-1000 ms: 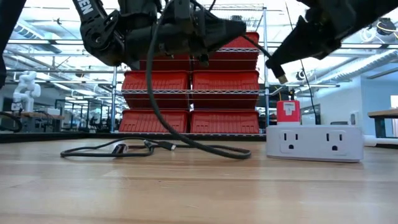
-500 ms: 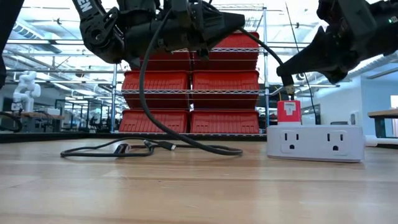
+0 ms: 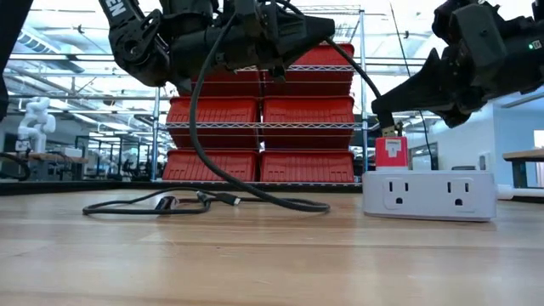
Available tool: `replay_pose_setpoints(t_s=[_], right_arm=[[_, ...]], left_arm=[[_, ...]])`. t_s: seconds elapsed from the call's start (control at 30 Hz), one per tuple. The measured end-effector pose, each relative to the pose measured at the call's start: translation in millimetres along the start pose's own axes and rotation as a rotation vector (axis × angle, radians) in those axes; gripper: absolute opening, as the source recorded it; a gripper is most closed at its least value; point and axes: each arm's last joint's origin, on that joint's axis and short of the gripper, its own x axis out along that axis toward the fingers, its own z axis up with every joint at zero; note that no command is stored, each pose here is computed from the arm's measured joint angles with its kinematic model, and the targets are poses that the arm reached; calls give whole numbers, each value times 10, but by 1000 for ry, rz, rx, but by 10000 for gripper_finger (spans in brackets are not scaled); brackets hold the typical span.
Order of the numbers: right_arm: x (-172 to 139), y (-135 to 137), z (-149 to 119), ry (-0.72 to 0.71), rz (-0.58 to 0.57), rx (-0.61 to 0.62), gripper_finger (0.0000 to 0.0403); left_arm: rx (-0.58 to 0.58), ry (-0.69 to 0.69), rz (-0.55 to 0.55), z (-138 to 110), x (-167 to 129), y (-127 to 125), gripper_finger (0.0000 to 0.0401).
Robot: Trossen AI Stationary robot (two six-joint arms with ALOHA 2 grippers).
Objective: Insert USB
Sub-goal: Insert the top black USB cable into the red charger adapter
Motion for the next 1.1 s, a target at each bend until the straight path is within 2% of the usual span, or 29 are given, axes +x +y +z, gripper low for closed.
replay_pose_setpoints(t_s=[0.63,1.1], right_arm=[[-81,46,-26,-10,13,-64,0],[-146,38,-102,10,-33,-82,0]], left_arm=[[-1,5,-1,-5,1,-5,51],[0,2,-1,-2,2,-5,50]])
